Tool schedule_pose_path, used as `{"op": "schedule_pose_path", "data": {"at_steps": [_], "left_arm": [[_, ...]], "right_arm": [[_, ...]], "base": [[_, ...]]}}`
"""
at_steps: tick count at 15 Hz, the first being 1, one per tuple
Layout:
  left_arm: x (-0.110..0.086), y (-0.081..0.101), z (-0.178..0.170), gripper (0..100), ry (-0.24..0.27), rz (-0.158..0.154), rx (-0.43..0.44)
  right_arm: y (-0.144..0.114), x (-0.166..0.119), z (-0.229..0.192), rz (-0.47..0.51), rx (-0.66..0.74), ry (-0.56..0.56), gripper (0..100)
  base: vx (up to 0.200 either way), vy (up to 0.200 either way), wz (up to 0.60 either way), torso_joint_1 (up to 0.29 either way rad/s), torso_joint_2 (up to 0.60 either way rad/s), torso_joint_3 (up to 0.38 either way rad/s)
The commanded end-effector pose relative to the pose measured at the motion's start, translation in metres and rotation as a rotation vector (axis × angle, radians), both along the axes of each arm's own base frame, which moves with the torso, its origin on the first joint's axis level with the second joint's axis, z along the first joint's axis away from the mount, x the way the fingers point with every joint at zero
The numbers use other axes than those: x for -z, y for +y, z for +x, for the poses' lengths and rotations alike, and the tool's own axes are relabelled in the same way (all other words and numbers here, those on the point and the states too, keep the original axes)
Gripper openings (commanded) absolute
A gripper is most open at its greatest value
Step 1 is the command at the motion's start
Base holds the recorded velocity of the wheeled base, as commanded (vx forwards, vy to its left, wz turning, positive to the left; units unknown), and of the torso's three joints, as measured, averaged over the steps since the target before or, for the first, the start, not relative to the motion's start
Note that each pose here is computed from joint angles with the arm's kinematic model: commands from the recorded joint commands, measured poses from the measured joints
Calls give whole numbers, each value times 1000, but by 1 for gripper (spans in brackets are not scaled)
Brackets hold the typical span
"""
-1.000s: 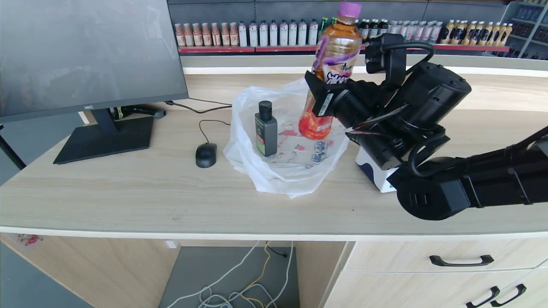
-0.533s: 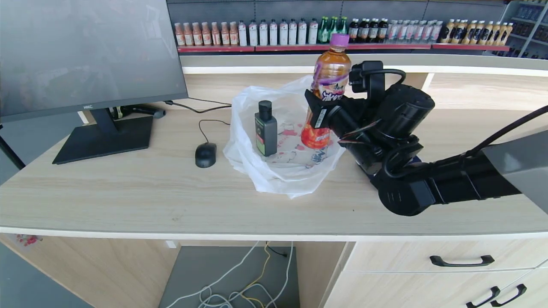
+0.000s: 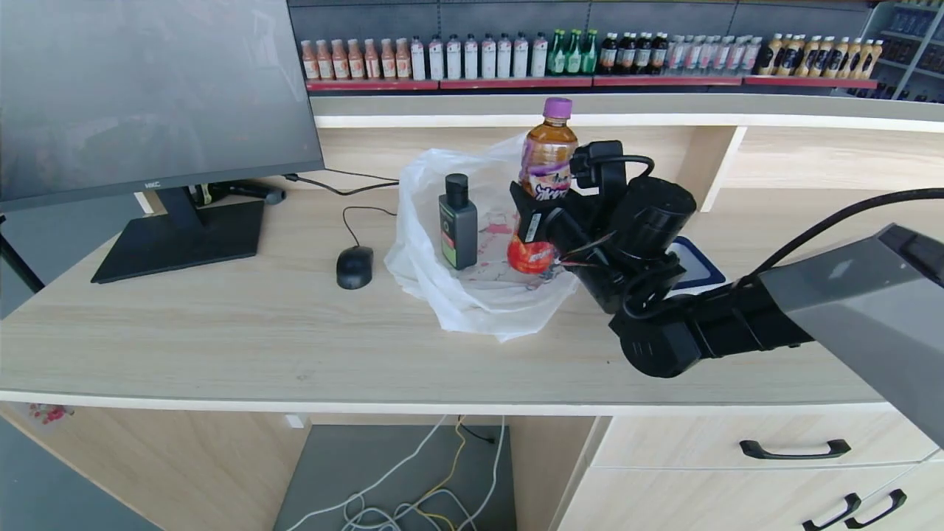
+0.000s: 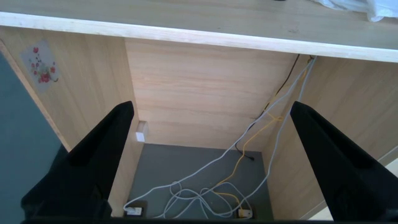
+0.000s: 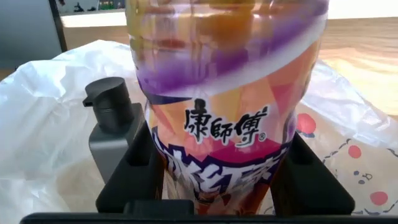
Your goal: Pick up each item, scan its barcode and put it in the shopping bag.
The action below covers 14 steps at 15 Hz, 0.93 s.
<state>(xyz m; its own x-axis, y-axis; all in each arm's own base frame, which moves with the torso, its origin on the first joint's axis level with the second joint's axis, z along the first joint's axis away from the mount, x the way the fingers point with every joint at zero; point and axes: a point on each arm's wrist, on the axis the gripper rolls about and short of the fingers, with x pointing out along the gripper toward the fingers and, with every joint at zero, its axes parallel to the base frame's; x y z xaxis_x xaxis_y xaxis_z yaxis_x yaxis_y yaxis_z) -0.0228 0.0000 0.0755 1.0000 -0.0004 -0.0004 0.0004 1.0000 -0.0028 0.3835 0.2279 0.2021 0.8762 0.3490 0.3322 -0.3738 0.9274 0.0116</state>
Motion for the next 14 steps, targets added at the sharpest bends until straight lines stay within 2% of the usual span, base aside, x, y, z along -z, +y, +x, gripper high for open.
{"op": "schedule_pose_path", "data": {"at_steps": [1, 14], "left_arm": [[0, 0, 0, 100, 0, 0, 0], [0, 0, 0, 100, 0, 0, 0]], "right_arm": [[5, 14, 6, -15, -4, 22, 0], [12, 49, 17, -49, 34, 83, 0]], "base": [[0, 0, 0, 0, 0, 0], [0, 0, 0, 0, 0, 0]]}}
